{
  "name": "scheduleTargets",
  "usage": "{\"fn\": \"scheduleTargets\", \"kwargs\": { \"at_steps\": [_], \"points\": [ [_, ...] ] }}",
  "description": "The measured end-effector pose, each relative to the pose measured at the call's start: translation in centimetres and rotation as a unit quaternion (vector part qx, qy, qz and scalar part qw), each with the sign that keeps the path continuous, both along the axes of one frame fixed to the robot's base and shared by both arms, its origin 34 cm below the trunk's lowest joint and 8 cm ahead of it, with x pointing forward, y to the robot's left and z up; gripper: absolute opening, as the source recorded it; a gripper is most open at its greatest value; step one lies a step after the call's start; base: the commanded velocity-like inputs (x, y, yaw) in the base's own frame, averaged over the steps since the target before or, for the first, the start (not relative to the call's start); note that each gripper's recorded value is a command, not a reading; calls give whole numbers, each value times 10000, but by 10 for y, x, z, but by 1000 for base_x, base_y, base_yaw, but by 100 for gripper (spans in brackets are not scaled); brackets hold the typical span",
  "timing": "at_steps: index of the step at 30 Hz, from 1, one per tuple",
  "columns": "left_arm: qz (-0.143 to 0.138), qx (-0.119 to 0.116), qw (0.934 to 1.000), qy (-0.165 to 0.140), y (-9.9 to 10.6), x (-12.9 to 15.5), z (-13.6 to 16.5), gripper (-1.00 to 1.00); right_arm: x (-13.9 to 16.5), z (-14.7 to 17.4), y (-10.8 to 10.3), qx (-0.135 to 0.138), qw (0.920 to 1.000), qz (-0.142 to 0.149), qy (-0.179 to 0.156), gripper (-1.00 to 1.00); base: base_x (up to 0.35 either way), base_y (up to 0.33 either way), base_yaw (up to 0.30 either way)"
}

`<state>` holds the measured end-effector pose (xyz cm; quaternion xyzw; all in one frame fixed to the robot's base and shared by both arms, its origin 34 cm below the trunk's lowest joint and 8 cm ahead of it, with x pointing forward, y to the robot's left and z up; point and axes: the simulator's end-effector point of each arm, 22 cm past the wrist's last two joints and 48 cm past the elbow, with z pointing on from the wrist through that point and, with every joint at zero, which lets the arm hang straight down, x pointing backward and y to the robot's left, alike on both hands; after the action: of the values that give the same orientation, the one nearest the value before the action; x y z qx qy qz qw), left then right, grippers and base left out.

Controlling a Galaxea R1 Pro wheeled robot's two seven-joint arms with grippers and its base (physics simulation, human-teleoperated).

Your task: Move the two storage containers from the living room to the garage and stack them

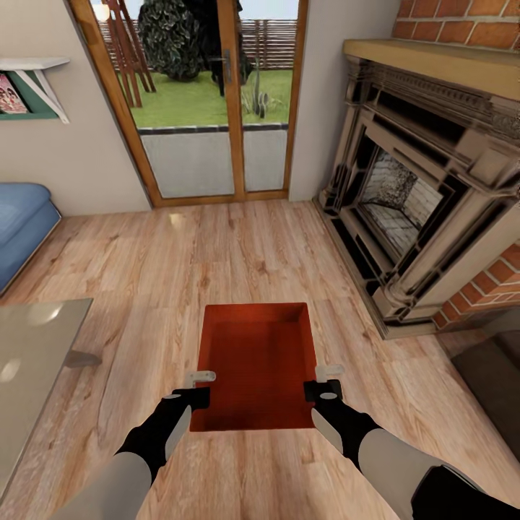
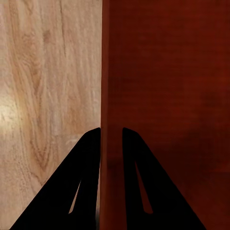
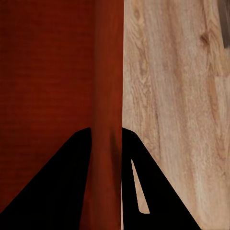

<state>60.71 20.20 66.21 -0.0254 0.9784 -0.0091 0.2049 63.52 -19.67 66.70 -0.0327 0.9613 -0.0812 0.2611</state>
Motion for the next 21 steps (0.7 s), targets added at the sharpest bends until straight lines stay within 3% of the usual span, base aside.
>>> {"fn": "scheduleTargets", "kwargs": {
  "at_steps": [21],
  "points": [
    [10, 2, 9999, -158, 1, 11, 16, -100, 11, 18, 1, 1, 9999, -4, -162, -100, 0, 0, 0]
  ]
}}
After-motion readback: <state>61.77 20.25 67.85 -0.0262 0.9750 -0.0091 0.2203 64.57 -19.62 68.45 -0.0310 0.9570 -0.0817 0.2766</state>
